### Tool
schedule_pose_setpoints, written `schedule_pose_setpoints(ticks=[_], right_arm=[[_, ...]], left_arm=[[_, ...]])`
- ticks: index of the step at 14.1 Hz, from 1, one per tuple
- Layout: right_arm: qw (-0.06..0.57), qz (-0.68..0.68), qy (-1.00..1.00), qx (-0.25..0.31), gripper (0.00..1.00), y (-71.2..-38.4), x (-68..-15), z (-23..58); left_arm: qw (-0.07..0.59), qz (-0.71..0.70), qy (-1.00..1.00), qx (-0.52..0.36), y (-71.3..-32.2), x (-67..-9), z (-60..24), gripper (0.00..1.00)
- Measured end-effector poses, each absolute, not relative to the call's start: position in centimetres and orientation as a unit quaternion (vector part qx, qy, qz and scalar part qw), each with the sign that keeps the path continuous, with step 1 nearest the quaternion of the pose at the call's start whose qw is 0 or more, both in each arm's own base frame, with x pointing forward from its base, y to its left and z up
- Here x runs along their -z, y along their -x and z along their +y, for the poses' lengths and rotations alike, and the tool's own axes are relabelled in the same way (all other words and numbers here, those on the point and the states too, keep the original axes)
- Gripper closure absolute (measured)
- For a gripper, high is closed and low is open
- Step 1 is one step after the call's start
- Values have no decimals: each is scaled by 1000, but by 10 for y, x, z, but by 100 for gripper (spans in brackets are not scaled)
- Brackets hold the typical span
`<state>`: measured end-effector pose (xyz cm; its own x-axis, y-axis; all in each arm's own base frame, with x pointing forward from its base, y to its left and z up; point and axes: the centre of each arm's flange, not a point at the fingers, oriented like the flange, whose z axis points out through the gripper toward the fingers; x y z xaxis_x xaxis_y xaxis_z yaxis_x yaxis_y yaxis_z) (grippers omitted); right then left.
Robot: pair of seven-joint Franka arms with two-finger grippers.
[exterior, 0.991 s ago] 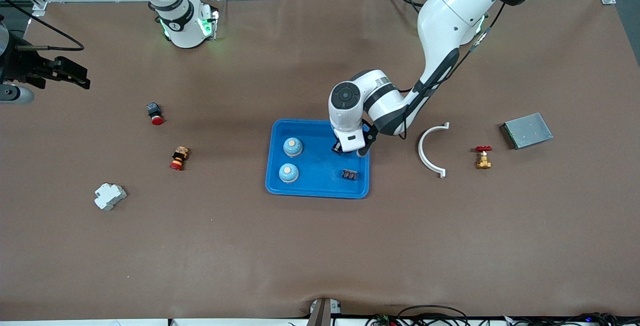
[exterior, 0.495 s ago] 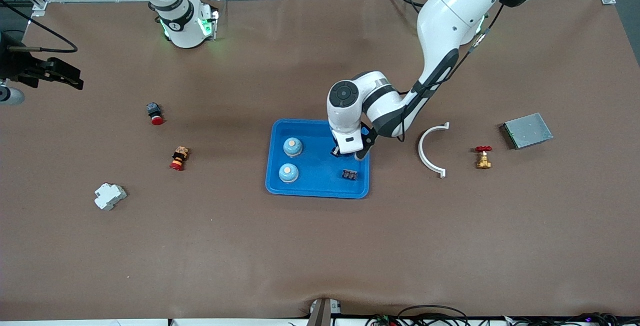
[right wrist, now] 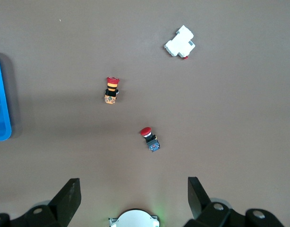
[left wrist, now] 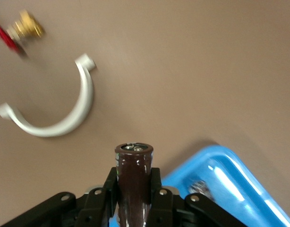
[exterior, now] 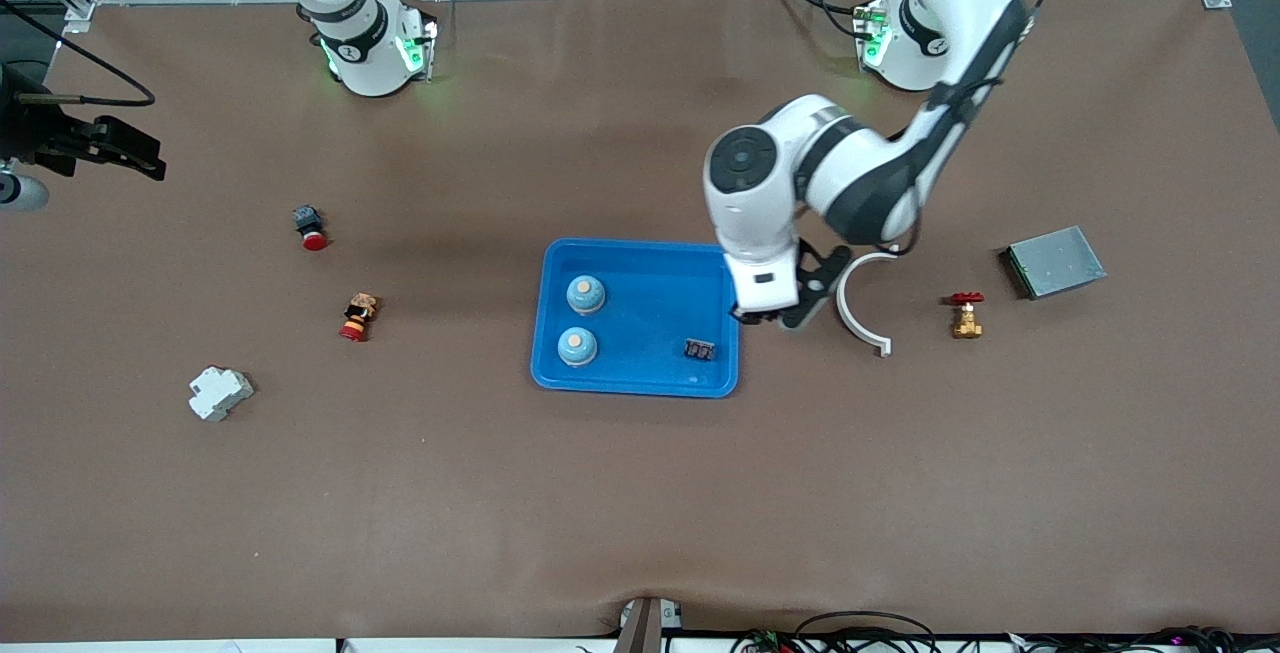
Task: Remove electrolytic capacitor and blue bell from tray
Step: 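Lift the capacitor and carry it toward the brass valve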
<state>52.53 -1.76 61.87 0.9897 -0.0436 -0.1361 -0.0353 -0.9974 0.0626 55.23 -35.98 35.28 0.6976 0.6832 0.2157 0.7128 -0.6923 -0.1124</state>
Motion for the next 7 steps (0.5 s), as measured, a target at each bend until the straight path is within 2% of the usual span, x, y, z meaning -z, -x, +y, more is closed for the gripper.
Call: schedule_pose_setpoints(ticks=[3,7], right_arm=[[31,-27,-997,66,0,-526,-619,-16],[31,-28,-997,59,0,-528,-621,-16]], left_arm=[[110,-368,922,51,-579,-381,-291,70],[135,-389,911,7,-600,-375,-211,70]])
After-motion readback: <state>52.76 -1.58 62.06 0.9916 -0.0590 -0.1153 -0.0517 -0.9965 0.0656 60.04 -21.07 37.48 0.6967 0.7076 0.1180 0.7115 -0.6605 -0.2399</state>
